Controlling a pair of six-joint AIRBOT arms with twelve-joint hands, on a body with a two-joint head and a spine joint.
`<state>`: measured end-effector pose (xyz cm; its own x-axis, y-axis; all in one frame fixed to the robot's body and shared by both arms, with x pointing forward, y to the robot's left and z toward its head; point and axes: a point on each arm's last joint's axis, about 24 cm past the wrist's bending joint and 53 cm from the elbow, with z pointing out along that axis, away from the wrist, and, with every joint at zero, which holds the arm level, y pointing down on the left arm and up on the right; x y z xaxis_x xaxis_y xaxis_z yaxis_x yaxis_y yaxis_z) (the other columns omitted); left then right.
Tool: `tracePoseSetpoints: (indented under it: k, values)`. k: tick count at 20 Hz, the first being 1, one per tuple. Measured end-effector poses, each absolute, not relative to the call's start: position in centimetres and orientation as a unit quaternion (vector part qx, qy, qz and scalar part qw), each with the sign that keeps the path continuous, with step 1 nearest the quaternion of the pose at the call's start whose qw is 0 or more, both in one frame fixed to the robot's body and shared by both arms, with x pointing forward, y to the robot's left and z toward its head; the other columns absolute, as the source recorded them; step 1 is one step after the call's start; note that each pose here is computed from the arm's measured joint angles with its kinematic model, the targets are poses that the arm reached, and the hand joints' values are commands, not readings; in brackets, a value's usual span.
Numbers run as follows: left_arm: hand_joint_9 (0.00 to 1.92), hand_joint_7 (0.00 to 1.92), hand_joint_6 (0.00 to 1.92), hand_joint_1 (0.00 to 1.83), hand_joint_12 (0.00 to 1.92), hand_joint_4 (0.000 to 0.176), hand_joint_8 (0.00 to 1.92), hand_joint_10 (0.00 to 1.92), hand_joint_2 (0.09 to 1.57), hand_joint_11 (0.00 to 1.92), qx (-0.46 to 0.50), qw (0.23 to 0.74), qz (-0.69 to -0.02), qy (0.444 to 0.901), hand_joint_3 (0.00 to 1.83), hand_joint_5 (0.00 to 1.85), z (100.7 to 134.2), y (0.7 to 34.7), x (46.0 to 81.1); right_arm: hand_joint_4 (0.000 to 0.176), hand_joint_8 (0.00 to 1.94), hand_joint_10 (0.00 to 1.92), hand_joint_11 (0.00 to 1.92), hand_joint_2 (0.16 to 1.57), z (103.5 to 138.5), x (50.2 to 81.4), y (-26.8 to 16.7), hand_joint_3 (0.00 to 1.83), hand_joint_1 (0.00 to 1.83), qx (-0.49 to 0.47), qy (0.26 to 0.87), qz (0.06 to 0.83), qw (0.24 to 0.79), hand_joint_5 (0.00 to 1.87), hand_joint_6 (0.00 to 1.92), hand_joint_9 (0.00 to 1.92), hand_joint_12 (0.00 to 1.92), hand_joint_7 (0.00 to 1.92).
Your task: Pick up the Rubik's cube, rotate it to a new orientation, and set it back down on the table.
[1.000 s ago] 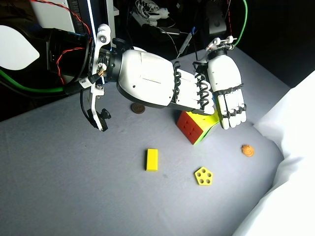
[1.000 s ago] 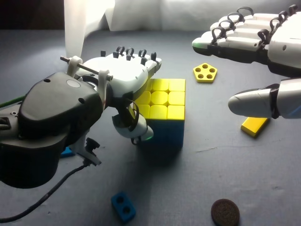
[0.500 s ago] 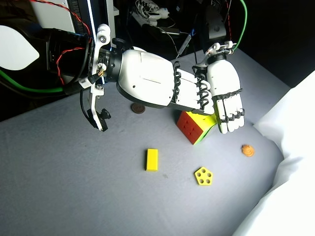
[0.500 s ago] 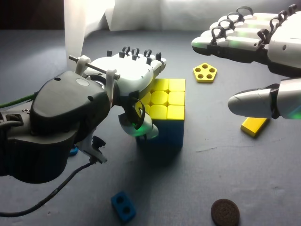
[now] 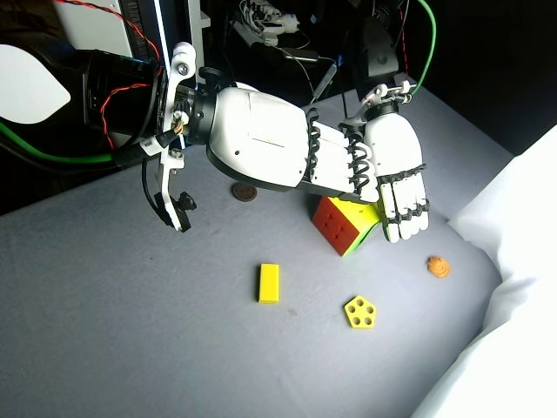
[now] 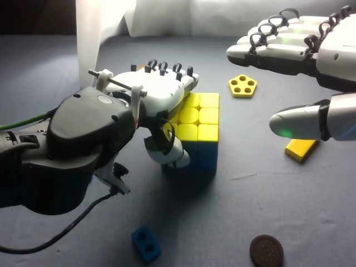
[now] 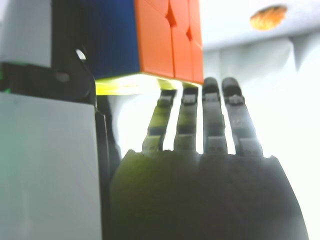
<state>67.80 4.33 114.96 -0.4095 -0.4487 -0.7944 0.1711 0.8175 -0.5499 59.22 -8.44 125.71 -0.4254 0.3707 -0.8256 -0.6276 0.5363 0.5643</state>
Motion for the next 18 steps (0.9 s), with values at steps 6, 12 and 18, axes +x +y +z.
tracePoseSetpoints:
  k: [6,12,18]
  values:
    - [0.0,0.0,0.0,0.93,0.0,0.0,0.0,0.0,0.98,0.0,-0.086,0.534,-0.289,0.79,0.0,0.0,114.62,4.19,68.4,0.0,0.01,0.0,0.0,1.31,125.71,59.23,-8.46,0.0,0.0,-0.092,0.7,0.472,0.528,0.0,0.0,0.0,0.0,0.02]
    - [0.0,0.0,0.0,0.88,0.0,0.0,0.0,0.0,0.97,0.0,-0.087,0.533,-0.287,0.791,0.0,0.0,114.34,4.27,68.41,0.0,0.02,0.01,0.0,1.3,125.72,59.22,-8.45,0.0,0.0,-0.092,0.699,0.473,0.528,0.01,0.0,0.02,0.0,0.05]
    - [0.0,0.0,0.0,0.95,0.0,0.0,0.0,0.0,0.99,0.0,-0.088,0.533,-0.287,0.791,0.0,0.0,114.32,4.28,68.41,0.0,0.01,0.01,0.0,1.32,125.89,59.15,-8.4,0.0,0.0,-0.093,0.697,0.475,0.529,0.0,0.0,0.02,0.0,0.04]
